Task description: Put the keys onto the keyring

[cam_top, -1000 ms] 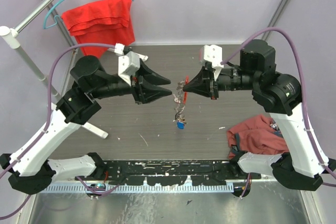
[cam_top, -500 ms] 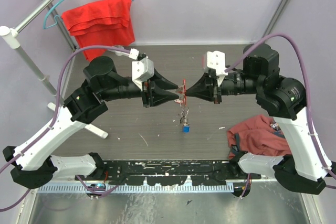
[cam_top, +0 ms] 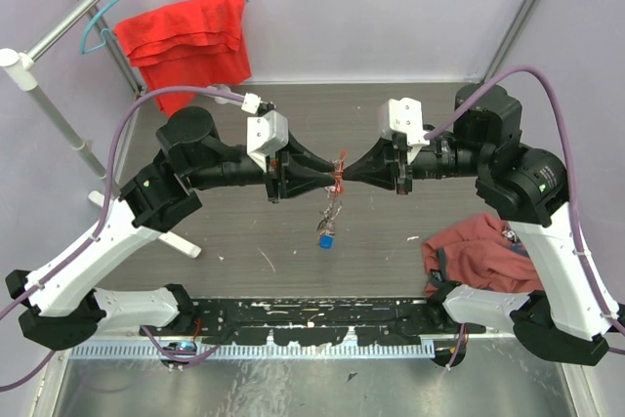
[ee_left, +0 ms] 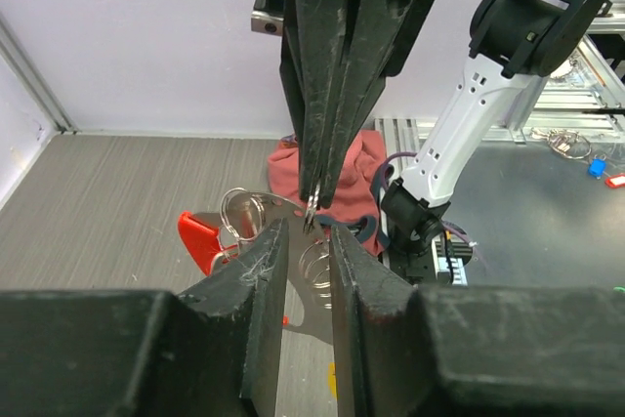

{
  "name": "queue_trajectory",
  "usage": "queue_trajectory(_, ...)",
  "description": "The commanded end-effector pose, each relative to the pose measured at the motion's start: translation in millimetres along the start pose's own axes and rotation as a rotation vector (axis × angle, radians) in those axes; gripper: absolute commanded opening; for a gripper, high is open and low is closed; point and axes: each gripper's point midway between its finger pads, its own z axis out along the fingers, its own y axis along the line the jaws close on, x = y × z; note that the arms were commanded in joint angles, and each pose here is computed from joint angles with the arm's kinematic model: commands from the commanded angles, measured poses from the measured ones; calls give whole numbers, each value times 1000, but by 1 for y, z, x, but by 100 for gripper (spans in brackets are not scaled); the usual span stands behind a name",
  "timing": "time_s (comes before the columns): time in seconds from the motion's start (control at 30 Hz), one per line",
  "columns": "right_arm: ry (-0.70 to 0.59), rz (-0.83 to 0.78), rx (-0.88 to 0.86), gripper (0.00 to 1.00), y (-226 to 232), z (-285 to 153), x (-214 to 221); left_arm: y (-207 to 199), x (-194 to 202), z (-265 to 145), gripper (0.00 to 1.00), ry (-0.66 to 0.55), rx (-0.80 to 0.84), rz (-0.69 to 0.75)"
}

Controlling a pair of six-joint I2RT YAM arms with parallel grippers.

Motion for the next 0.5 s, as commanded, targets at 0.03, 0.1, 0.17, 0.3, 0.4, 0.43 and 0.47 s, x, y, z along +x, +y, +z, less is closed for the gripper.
queue_trajectory(0.03, -83, -75, 11, 1, -1, -3, -25, -6, -24, 1, 29, -66, 22, 34)
queue_trajectory(0.1, -87, -76, 6, 1, 0, -3, -25, -7, -23, 2, 27, -64, 25, 32)
queue_trajectory(0.17, -91, -76, 0, 1, 1, -3, -26, -6, -22, 3, 25, -63, 26, 30)
queue_trajectory(0.3, -94, -76, 0, 1, 1, -3, -26, -7, -21, 6, 19, -61, 30, 30)
queue_trajectory(0.4, -99, -79, -4, 1, 3, -3, -27, -7, -21, 6, 14, -60, 30, 29)
queue_trajectory(0.43, -102, -82, -4, 1, 3, -4, -27, -7, -22, 6, 11, -61, 27, 30)
queue_trajectory(0.47, -101, -81, -4, 1, 3, -3, -27, -6, -22, 6, 9, -60, 27, 29)
